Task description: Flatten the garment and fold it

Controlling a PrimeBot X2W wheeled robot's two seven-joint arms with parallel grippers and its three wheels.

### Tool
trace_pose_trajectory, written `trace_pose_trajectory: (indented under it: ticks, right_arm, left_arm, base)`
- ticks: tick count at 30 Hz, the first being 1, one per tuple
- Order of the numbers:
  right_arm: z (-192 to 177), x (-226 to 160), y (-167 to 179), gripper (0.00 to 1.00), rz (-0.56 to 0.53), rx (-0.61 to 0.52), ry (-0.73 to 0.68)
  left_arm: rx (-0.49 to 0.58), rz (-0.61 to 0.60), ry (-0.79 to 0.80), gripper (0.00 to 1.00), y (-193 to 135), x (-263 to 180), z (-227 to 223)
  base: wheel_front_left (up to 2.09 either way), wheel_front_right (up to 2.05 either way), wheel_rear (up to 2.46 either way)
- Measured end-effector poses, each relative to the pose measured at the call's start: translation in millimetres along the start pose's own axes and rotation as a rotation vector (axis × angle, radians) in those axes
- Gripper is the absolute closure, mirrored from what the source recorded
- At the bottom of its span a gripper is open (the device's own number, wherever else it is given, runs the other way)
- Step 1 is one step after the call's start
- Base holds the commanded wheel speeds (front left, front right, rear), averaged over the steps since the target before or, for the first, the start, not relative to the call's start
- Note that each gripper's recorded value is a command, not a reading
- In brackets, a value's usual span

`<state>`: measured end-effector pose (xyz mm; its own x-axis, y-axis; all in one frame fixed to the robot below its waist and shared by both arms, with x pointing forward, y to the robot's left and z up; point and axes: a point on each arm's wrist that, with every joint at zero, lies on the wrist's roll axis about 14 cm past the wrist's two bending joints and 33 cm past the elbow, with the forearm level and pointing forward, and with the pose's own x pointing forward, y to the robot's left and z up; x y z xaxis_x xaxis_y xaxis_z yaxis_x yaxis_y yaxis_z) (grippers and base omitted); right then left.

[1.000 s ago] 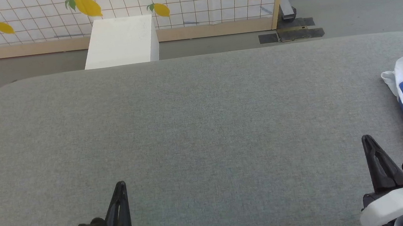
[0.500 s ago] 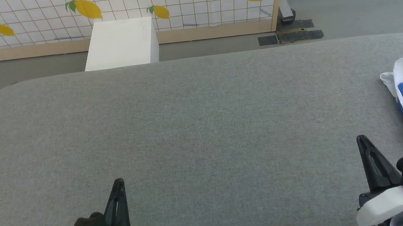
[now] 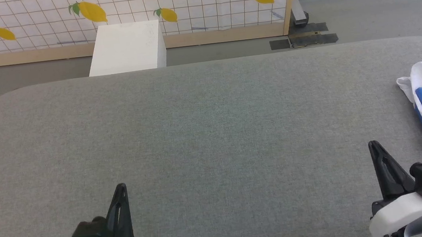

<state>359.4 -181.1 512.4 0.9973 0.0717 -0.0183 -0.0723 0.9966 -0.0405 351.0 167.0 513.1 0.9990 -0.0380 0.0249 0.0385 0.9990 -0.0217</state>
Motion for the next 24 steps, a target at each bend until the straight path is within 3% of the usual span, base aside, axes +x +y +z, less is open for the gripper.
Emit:
trace_pose_trajectory:
  ticks: [24]
  right_arm:
    - [3.6, 3.7, 8.1, 1.00, 0.024, 0.001, 0.001]
  left_arm:
    - [0.020, 0.017, 0.015, 1.00, 4.7, 7.8, 4.0]
  base:
    - [0.00, 0.00, 0.00]
